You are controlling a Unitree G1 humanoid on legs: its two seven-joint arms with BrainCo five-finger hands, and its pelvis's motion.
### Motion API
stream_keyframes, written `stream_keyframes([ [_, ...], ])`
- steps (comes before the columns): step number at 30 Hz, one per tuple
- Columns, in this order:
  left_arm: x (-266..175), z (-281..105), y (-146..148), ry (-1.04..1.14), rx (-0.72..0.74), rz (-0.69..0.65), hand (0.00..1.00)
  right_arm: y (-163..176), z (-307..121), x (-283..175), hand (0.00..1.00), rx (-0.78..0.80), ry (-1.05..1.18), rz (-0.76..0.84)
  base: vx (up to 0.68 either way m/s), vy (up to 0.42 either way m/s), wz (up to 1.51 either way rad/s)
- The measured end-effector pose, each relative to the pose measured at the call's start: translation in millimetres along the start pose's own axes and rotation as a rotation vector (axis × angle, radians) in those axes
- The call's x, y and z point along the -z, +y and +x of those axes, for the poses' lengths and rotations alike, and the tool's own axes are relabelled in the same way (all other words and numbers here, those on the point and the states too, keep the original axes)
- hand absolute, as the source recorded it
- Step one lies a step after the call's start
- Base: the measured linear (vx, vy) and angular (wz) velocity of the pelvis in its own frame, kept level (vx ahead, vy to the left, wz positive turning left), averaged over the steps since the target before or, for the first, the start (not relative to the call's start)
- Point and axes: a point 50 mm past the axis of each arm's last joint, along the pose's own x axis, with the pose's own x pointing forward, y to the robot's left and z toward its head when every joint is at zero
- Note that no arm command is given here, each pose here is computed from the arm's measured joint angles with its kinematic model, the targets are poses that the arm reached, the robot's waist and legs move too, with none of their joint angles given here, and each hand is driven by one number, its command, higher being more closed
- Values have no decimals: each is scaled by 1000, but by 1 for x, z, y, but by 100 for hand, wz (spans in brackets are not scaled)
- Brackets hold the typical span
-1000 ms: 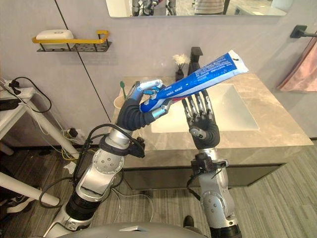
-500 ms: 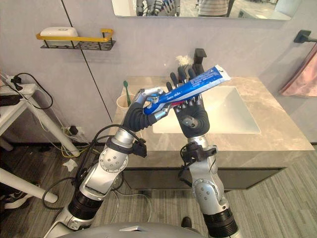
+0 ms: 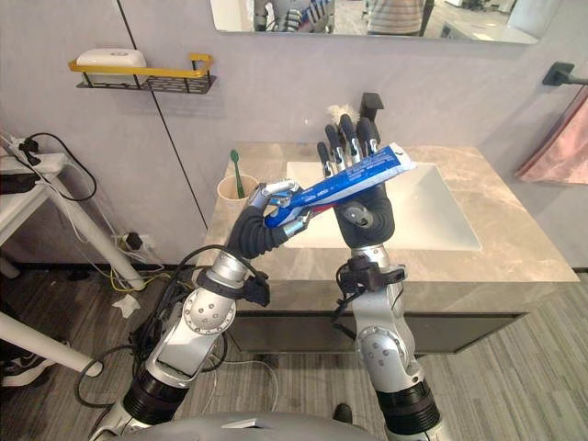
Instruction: Organize washtable
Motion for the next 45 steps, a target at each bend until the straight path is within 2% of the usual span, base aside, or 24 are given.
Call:
stream_keyframes([
  [19,-3,-3,-13,0,47,-45,100,5,5,-6,100,-22,-52,4,0,0,0],
  [20,-3,-3,-13,0,47,-45,0,5,5,-6,100,-22,-53,4,0,0,0],
  [34,-3,-3,-6,-2,0,-31,0,4,4,-7,100,-7,-60,-8,0,0,0],
  [39,-25,-11,34,-86,-239,17,0,-9,-1,-15,100,68,-84,-70,0,0,0],
  [45,-27,-36,67,-38,-410,124,0,-16,-3,-27,100,101,-126,-106,-3,-3,8],
])
